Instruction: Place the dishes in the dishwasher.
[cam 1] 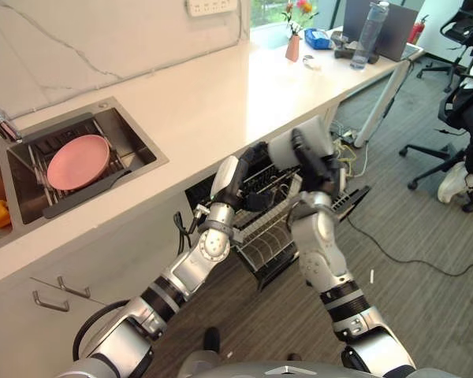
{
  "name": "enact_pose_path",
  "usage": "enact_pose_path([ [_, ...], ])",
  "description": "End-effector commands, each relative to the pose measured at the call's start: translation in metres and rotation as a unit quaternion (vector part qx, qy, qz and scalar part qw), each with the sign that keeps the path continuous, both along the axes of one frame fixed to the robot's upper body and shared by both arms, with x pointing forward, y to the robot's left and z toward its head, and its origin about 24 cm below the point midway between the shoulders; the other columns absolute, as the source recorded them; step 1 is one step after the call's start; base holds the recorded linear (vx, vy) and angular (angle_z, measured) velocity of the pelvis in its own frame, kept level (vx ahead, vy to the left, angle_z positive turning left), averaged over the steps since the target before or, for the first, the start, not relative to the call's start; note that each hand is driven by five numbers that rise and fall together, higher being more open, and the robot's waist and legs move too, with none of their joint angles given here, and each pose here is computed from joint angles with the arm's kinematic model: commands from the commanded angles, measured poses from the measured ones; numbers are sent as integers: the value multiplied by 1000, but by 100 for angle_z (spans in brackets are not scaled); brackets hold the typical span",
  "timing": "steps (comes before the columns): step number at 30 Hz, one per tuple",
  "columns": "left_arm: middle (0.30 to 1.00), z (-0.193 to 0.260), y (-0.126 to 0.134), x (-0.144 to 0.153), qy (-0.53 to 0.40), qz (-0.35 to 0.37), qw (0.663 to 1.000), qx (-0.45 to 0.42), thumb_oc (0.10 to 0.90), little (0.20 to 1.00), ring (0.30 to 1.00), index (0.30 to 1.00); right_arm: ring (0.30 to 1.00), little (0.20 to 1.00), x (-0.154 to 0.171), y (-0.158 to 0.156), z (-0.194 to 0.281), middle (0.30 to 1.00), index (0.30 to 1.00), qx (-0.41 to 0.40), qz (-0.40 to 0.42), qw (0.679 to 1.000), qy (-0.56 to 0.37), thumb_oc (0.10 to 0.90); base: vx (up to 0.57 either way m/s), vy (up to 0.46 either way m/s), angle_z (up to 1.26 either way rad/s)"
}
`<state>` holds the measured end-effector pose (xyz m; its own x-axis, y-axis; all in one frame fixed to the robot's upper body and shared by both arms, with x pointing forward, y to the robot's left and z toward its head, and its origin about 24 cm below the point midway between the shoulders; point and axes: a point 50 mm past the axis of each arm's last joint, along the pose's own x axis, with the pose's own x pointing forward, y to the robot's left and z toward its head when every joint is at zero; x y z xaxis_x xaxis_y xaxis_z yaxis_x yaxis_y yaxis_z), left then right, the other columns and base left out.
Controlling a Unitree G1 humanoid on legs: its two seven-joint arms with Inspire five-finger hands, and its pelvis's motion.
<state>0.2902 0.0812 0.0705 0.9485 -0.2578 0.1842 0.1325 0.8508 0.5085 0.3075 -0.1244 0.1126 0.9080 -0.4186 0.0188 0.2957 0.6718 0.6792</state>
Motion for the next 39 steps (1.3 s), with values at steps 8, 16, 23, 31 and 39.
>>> enact_pose_path([
  [8, 900, -55, 73, -61, 209, 13, 945, -252, 800, 900, 900, 900, 300, 300, -15, -75, 13, 300, 300, -188, -67, 978, -55, 400, -12, -14, -1],
  [16, 900, -133, 140, -135, 364, 179, 894, -192, 800, 900, 900, 900, 300, 300, -17, -84, -49, 300, 300, -295, 52, 951, 76, 400, -4, -20, 10],
  [23, 900, -183, 173, -193, 475, 275, 833, -74, 800, 900, 900, 900, 300, 300, -16, -110, -55, 300, 300, -374, 30, 919, 117, 400, -4, -14, 38],
  [31, 900, -221, 185, -256, 597, 336, 728, 5, 800, 900, 900, 900, 300, 300, -8, -137, -74, 300, 300, -442, 27, 873, 206, 400, 5, 3, 46],
  [39, 900, -234, 174, -281, 648, 357, 672, -11, 800, 900, 900, 900, 300, 300, 7, -145, -92, 300, 300, -478, 38, 826, 295, 400, -7, 24, 24],
])
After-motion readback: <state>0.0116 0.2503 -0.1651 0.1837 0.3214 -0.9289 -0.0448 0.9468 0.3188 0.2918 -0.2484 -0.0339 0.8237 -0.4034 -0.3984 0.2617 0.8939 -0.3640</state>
